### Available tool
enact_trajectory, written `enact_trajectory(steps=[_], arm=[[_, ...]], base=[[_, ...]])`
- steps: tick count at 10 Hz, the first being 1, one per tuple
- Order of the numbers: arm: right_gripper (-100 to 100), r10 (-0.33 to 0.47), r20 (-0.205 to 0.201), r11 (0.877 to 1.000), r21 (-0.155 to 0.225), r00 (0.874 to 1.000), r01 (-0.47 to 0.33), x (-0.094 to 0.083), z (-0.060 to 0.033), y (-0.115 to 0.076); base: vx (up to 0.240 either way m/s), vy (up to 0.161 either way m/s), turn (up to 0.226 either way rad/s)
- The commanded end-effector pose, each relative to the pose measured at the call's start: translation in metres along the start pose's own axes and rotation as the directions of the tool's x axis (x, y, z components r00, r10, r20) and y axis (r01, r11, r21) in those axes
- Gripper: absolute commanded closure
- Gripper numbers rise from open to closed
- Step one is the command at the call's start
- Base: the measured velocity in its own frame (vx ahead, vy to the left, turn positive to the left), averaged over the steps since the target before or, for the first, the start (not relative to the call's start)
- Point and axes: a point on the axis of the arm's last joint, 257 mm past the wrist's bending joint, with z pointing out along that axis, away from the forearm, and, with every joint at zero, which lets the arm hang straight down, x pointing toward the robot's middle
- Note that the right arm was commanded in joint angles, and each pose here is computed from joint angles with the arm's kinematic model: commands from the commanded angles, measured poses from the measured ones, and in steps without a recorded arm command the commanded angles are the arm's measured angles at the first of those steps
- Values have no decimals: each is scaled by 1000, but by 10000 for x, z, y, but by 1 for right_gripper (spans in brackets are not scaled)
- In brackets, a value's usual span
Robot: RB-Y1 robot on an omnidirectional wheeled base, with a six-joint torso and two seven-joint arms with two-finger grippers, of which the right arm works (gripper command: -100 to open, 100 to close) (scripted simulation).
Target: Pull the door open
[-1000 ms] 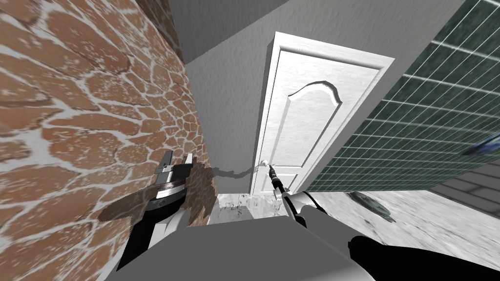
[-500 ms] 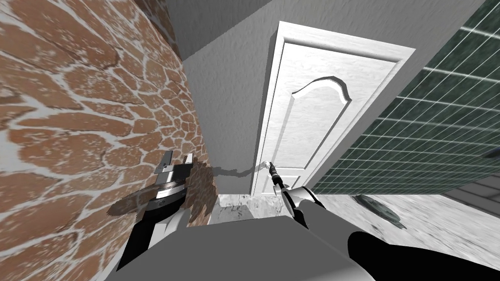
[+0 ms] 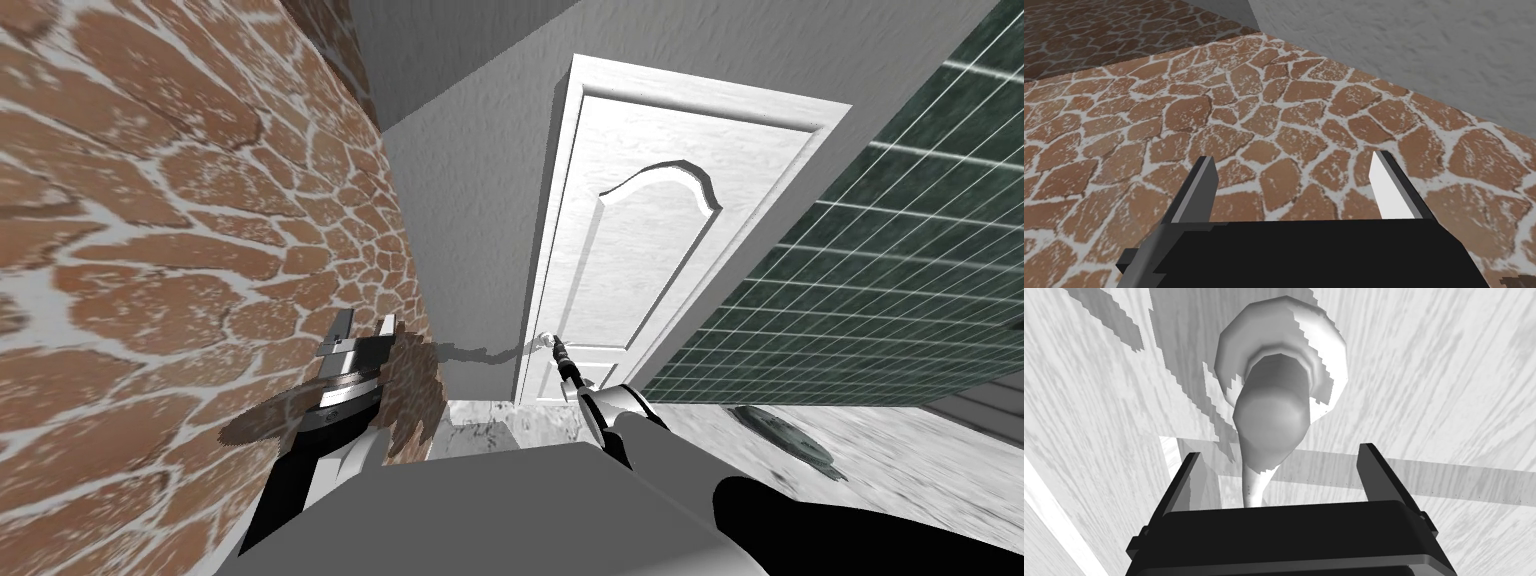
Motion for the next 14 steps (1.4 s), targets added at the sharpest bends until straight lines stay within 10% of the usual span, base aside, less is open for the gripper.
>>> enact_trajectory(steps=[1,6,14], arm=[[100,0,-1,1000,-2,1000,0,3,-3,3],[100,0,-1,1000,-2,1000,0,3,-3,3],[100,0,-24,997,-78,1000,-2,-346,-378,-47]], base=[[-7,0,-7],[-3,0,-2],[-98,-29,121]])
